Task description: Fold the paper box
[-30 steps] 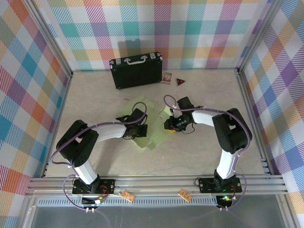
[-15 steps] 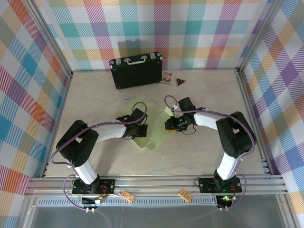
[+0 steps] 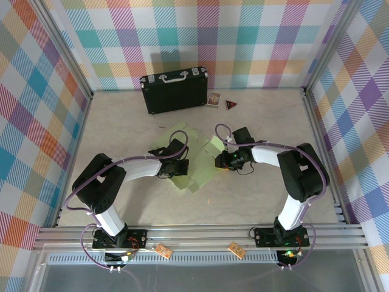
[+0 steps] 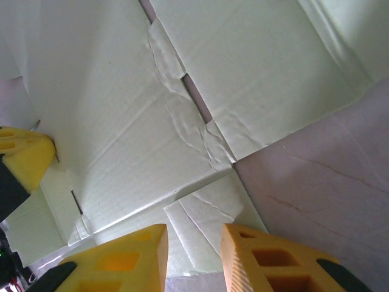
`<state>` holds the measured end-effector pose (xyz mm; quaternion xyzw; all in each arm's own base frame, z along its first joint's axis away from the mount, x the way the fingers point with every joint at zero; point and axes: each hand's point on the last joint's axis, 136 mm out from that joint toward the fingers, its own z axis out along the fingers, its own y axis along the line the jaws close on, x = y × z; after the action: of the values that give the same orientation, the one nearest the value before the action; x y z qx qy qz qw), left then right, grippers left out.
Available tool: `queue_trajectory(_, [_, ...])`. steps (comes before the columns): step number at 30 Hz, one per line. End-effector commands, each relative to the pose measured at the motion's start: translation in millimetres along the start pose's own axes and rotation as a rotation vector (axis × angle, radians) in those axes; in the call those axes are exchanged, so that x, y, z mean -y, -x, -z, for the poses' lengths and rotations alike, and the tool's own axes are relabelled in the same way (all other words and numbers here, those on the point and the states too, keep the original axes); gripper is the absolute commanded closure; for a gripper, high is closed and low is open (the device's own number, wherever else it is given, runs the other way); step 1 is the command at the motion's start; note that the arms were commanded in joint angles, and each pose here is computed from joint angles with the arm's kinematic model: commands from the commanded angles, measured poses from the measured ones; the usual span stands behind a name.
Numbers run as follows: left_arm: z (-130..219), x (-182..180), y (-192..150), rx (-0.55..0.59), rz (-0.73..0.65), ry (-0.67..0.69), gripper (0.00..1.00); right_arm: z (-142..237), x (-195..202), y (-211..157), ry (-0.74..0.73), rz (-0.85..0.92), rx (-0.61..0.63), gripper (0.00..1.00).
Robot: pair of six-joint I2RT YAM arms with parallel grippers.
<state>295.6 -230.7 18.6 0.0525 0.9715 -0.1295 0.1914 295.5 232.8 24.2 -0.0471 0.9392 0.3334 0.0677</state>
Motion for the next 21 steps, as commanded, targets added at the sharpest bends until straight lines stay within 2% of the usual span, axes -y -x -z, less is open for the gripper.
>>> queue_trajectory(1, [-13,-34,-54,-0.186,-0.019,0.125,0.97,-16,20,-21,-0.024,-0.054,-0.072,0.69])
queue_trajectory(13, [-14,-31,-55,-0.188,-0.015,0.112,0.97,-21,46,-23,-0.140,-0.068,-0.073,0.73])
queue_trajectory(17, [-14,-32,-55,-0.189,-0.012,0.113,0.97,-8,23,-10,-0.084,0.021,-0.006,0.73])
queue_trajectory(21, [-14,-32,-55,-0.190,-0.012,0.113,0.97,12,-19,-7,-0.127,0.241,0.088,0.66])
